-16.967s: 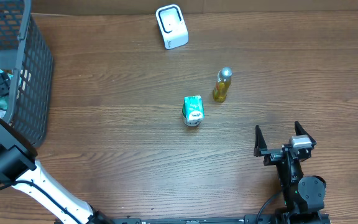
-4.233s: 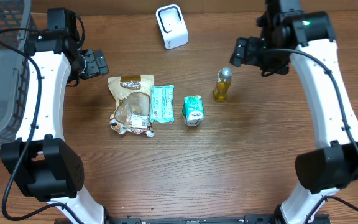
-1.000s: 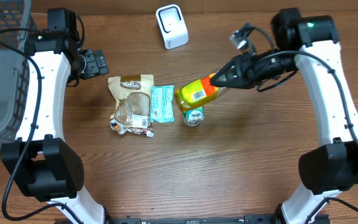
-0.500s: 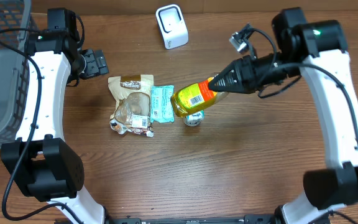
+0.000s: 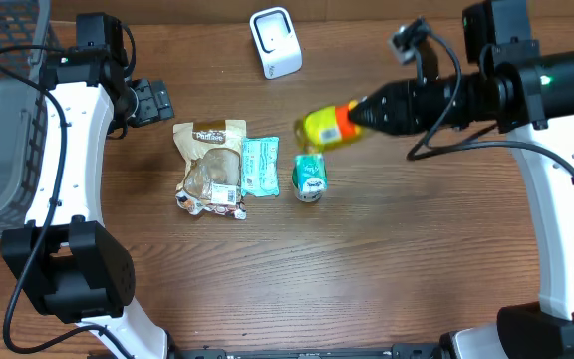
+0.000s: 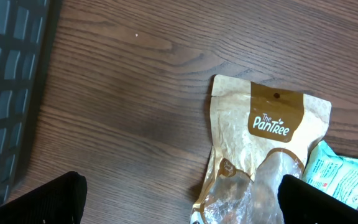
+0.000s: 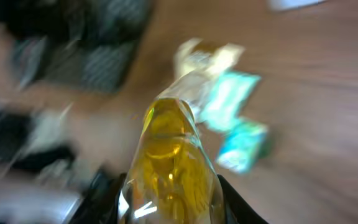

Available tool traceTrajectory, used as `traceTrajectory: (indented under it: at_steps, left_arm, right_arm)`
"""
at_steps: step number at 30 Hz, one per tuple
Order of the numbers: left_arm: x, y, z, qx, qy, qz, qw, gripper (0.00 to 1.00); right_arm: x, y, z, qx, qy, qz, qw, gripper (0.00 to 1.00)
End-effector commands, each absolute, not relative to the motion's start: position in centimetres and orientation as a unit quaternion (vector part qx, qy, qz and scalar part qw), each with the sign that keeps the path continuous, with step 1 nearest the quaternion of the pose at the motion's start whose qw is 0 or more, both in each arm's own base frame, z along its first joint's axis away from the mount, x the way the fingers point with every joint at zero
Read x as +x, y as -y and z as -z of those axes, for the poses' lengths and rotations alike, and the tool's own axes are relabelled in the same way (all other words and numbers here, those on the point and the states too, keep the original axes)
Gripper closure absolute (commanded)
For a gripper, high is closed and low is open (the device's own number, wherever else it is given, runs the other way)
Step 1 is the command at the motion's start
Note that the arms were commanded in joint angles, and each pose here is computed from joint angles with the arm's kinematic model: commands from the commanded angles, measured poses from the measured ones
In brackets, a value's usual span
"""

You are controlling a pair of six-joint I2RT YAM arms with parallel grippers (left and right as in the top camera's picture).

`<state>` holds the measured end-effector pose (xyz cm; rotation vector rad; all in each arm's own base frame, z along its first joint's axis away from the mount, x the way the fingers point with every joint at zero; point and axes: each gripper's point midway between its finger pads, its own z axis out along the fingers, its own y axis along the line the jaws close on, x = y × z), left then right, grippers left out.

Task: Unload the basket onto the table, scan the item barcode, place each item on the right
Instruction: 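Lift the yellow bottle and carry it toward the white scanner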

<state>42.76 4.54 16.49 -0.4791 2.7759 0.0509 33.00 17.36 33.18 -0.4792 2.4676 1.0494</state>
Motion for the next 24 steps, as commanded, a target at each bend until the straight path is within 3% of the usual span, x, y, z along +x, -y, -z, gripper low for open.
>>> traceTrajectory:
  at_steps: [1, 8, 12, 19, 24]
  left_arm:
    - [43.1, -4.5, -17.2, -0.157, -0.973, -0.018, 0.171, 0.00]
    - [43.1, -4.5, -17.2, -0.157, -0.972, -0.018, 0.171, 0.01]
    - [43.1, -4.5, -17.2, -0.157, -0.973, -0.018, 0.171, 0.00]
    - [43.1, -4.5, -17.2, -0.157, -0.972, -0.018, 0.171, 0.00]
    - [43.1, -4.4, -17.2, -0.157, -0.973, -0.017, 0.171, 0.00]
  right_arm:
    - [37.1, -14.6, -33.6, -0.032, -0.917, -0.301, 0.261, 0.76]
    - [41.3, -13.8, -37.8, -0.020, -0.903, -0.220, 0.368, 0.73]
    - [44.4, -17.1, -38.6, -0.077, -0.882, -0.181, 0.429, 0.77]
    - [50.7, -23.9, -36.3, -0.213, -0.821, 0.025, 0.530, 0.78]
    - [54.6, -27.4, -31.7, -0.307, -0.774, 0.151, 0.532, 0.78]
